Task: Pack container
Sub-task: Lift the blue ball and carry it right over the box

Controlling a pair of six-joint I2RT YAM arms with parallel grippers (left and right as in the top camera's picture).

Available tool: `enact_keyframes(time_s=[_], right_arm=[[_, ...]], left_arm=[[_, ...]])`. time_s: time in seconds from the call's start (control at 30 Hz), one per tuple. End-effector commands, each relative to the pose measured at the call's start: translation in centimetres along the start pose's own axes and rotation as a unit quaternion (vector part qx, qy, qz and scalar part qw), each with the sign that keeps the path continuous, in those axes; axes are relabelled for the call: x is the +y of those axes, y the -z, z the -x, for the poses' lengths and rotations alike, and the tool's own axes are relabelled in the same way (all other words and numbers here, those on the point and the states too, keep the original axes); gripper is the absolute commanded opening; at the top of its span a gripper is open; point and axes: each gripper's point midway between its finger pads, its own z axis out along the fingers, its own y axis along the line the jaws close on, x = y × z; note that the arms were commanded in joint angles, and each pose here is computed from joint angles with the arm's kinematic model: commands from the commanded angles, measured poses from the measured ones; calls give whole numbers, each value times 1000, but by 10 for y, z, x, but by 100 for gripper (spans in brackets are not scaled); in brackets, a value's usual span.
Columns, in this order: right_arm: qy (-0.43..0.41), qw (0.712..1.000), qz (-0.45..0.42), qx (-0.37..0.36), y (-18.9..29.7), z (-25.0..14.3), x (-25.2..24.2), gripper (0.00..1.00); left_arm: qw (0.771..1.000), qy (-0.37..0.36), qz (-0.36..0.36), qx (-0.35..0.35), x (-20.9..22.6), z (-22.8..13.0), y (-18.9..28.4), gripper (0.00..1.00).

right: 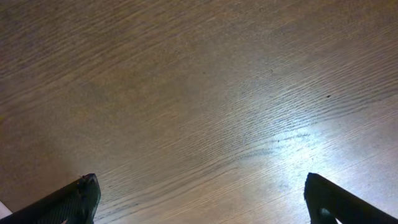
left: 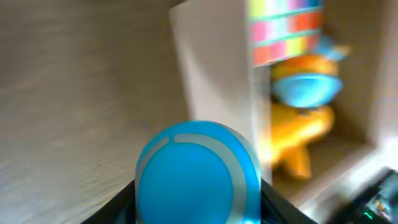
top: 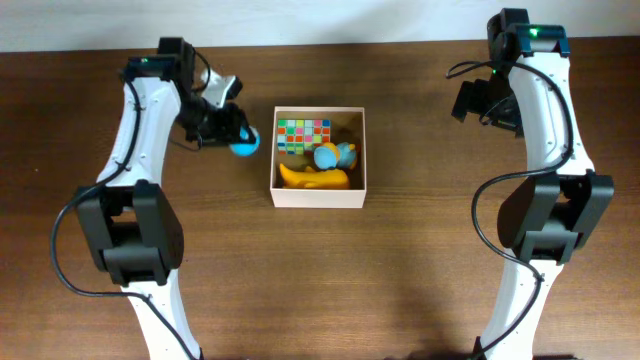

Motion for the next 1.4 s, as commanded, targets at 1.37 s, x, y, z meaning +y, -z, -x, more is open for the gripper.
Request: enact_keyframes(time_s=[1.37], right_arm=[[-6,1000,-1,0,0,0,-2,99]], left_arm=[[958,-274,0,-89,-142,76,-117,59]])
